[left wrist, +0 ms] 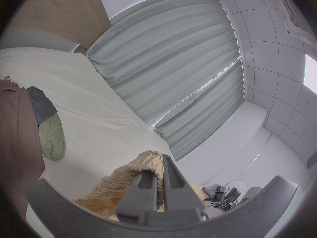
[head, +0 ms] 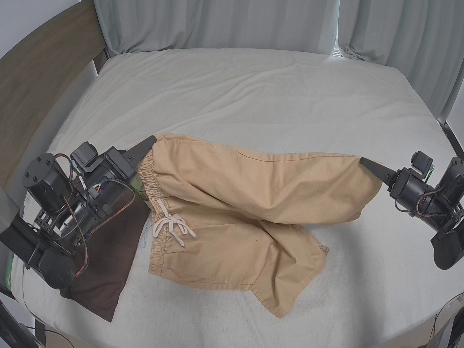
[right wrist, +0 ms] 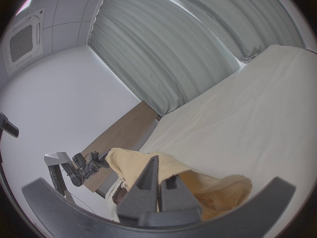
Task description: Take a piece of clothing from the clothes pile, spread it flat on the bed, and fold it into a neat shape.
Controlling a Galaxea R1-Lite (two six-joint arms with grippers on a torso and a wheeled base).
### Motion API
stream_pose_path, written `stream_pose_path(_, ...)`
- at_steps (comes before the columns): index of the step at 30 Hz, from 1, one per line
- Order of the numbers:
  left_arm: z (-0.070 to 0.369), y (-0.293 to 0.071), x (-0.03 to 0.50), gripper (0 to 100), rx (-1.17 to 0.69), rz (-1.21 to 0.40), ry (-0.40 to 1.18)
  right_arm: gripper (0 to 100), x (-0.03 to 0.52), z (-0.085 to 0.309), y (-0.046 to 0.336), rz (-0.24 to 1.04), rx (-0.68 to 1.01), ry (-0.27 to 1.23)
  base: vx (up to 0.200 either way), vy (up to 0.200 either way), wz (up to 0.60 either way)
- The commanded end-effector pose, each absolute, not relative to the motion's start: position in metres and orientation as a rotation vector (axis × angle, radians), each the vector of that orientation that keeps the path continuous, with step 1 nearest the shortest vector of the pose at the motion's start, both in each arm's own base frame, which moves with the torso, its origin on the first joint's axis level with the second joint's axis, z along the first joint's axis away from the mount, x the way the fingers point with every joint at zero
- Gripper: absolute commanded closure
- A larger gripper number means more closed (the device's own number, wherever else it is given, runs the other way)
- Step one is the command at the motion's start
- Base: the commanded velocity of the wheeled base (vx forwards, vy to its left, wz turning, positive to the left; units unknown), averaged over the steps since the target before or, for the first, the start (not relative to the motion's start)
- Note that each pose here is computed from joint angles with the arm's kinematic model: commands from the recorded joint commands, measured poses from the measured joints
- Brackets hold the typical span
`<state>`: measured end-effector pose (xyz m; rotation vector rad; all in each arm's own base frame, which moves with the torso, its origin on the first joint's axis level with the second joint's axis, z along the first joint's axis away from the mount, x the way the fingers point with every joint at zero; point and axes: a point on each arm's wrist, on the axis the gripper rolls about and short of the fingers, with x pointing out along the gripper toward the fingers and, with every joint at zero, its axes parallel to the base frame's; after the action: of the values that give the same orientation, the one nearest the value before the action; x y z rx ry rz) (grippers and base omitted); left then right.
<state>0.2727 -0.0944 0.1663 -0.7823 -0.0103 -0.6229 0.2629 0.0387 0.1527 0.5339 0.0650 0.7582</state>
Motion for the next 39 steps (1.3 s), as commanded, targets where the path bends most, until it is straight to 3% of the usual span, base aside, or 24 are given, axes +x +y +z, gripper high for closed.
stream_pose_path(1,0.166,-0.094,0.273,100,-0.783,-0.62,-0.013,100,0.263,0.153,0.038,0.756,0.532,0.061,0.0,0.0,0.0)
stream_pose_path(39,0.158,-0.071,0.288,100,-0.773,-0.548,-0.016,100,0.265,0.156,0.03,0.729,0.525,0.038,0.0,0.0,0.0)
